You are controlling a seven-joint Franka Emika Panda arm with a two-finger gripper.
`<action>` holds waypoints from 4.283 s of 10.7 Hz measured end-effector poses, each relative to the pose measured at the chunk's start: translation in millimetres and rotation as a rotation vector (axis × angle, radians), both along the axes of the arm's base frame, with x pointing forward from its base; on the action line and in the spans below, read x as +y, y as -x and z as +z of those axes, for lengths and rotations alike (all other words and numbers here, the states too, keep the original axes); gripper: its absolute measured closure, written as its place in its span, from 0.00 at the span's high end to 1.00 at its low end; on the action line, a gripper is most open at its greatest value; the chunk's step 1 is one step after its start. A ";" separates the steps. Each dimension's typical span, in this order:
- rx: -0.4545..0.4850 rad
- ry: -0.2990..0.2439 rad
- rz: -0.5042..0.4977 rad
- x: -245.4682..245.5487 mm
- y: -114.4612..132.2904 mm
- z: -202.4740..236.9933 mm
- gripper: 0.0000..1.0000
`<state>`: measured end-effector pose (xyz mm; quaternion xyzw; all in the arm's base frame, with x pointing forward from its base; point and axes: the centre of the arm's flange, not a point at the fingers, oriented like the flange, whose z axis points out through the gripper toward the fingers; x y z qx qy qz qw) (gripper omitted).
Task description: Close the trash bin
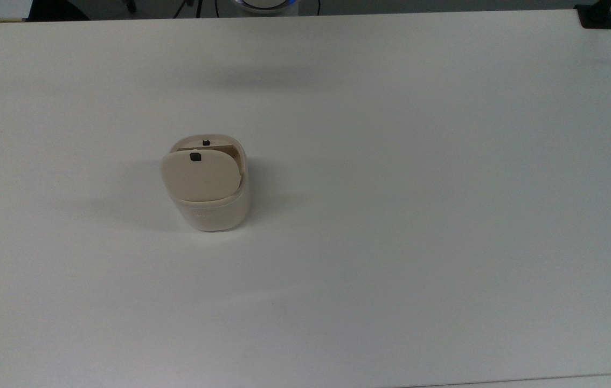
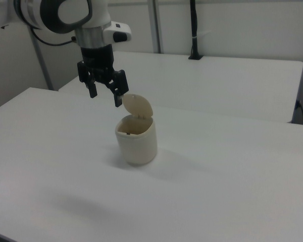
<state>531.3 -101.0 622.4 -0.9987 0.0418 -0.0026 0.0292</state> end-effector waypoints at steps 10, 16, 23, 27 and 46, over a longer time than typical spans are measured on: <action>-0.022 0.005 -0.020 -10.7 1.1 10.1 1.00; -0.022 0.005 -0.020 -10.9 1.1 10.5 1.00; -0.022 0.005 -0.018 -11.1 1.0 10.3 1.00; -0.023 0.005 -0.006 -11.1 1.0 10.3 1.00; -0.222 0.054 0.012 -5.7 -42.3 4.8 0.01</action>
